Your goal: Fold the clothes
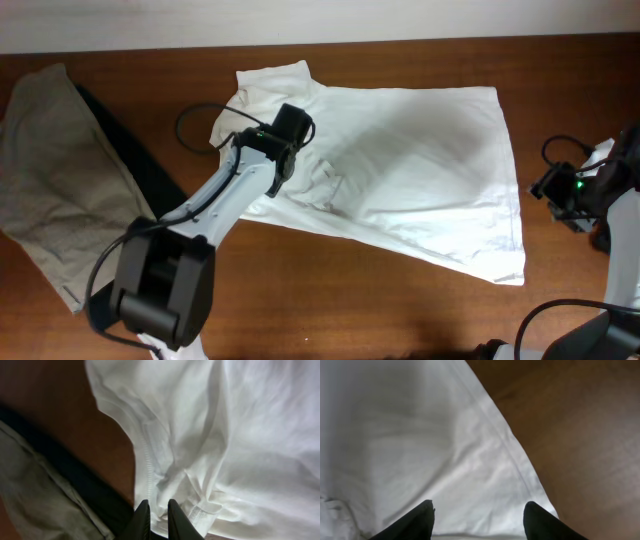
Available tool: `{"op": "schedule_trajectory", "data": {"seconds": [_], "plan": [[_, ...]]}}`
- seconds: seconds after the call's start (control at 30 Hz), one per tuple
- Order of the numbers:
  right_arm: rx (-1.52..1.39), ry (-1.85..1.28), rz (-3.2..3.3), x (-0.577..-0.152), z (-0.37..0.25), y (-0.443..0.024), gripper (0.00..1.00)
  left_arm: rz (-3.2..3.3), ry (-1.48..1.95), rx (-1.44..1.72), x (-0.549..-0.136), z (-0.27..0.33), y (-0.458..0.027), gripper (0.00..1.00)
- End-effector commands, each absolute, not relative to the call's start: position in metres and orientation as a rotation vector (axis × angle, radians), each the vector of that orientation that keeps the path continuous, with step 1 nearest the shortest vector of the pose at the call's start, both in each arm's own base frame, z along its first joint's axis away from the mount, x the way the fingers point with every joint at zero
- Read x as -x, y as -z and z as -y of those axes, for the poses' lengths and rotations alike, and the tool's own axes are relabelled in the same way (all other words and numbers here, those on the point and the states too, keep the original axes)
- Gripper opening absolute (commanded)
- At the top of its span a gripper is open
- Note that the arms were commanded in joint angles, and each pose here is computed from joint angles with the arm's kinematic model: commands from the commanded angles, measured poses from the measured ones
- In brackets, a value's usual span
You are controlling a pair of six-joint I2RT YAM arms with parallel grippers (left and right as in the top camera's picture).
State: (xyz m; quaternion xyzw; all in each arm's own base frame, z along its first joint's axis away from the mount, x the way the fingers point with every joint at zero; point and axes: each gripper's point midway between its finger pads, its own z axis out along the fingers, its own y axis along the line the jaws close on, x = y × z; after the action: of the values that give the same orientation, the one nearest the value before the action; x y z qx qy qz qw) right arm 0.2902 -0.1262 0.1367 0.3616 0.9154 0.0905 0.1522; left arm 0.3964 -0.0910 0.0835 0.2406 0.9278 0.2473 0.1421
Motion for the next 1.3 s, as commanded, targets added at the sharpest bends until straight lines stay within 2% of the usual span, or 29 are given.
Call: {"op": "schedule_trajectory", "data": {"seconds": [0.0, 0.07, 0.1, 0.13, 0.2, 0.27, 0.33, 0.37, 0.4, 0.43, 0.47, 0.5, 0.63, 0.73, 0.77, 0.8, 0.83, 0.9, 0.97, 1.0, 1.03, 1.1, 1.17, 1.27], "plan": [[-1.248, -0.069, -2.750, -0.245, 0.132, -0.086, 0.61, -2.665, -0.665, -0.691, -0.399, 0.095, -0.094, 0.12], [-1.288, -0.076, -2.803, -0.233, 0.126, -0.050, 0.61, -2.700, -0.651, -0.716, -0.391, 0.095, -0.091, 0.12], [-1.310, -0.050, -2.822, -0.227, 0.126, -0.036, 0.62, -2.771, -0.575, -0.749, -0.376, 0.100, -0.083, 0.35], [-1.362, -0.012, -2.829, -0.220, 0.128, -0.028, 0.62, -2.810, -0.555, -0.730, -0.368, 0.099, -0.078, 0.42], [-1.405, 0.012, -2.883, -0.205, 0.123, -0.006, 0.61, -2.869, -0.583, -0.697, -0.355, 0.087, -0.068, 0.43], [-1.427, 0.009, -2.895, -0.197, 0.118, 0.007, 0.54, -2.902, -0.587, -0.656, -0.348, 0.076, -0.054, 0.42], [-1.451, 0.006, -2.882, -0.195, 0.116, 0.010, 0.23, -2.921, -0.551, -0.663, -0.340, 0.076, -0.035, 0.42], [-1.450, 0.006, -2.880, -0.196, 0.117, 0.010, 0.15, -2.907, -0.569, -0.656, -0.341, 0.074, -0.031, 0.42], [-1.450, 0.006, -2.880, -0.196, 0.117, 0.010, 0.11, -2.896, -0.566, -0.646, -0.342, 0.072, -0.026, 0.42], [-1.449, 0.007, -2.879, -0.196, 0.117, 0.010, 0.06, -2.887, -0.561, -0.622, -0.343, 0.068, -0.018, 0.33], [-1.448, 0.006, -2.878, -0.196, 0.117, 0.010, 0.04, -2.877, -0.591, -0.628, -0.345, 0.062, -0.017, 0.11], [-1.448, 0.007, -2.879, -0.196, 0.117, 0.010, 0.04, -2.845, -0.711, -0.571, -0.352, 0.043, -0.026, 0.00], [-1.443, 0.012, -2.883, -0.196, 0.118, 0.010, 0.04, -2.802, -0.808, -0.316, -0.377, -0.003, -0.058, 0.01], [-1.444, 0.012, -2.884, -0.195, 0.117, 0.010, 0.05, -2.794, -0.807, -0.230, -0.386, -0.020, -0.065, 0.21], [-1.444, 0.012, -2.886, -0.195, 0.117, 0.010, 0.06, -2.791, -0.807, -0.212, -0.388, -0.024, -0.067, 0.32], [-1.444, 0.013, -2.886, -0.195, 0.117, 0.010, 0.08, -2.785, -0.804, -0.200, -0.391, -0.026, -0.071, 0.51], [-1.446, 0.031, -2.891, -0.193, 0.118, 0.010, 0.08, -2.780, -0.793, -0.197, -0.394, -0.024, -0.074, 0.55], [-1.449, 0.053, -2.900, -0.190, 0.119, 0.009, 0.09, -2.844, -0.597, -0.322, -0.391, 0.002, -0.067, 0.55], [-1.449, 0.052, -2.900, -0.190, 0.119, 0.009, 0.12, -2.859, -0.264, -0.541, -0.389, 0.050, -0.057, 0.59], [-1.450, 0.051, -2.899, -0.190, 0.119, 0.009, 0.18, -2.800, -0.082, -0.636, -0.396, 0.078, -0.057, 0.61], [-1.450, 0.051, -2.899, -0.190, 0.119, 0.009, 0.29, -2.733, 0.028, -0.690, -0.406, 0.095, -0.059, 0.67], [-1.444, 0.023, -2.892, -0.195, 0.118, 0.008, 0.34, -2.581, 0.180, -0.748, -0.429, 0.122, -0.069, 0.83], [-1.351, -0.072, -2.882, -0.211, 0.116, -0.005, 0.35, -2.518, 0.264, -0.761, -0.437, 0.136, -0.073, 0.86], [-1.317, -0.066, -2.815, -0.225, 0.123, -0.048, 0.39, -2.398, 0.296, -0.778, -0.455, 0.148, -0.088, 0.93]]}}
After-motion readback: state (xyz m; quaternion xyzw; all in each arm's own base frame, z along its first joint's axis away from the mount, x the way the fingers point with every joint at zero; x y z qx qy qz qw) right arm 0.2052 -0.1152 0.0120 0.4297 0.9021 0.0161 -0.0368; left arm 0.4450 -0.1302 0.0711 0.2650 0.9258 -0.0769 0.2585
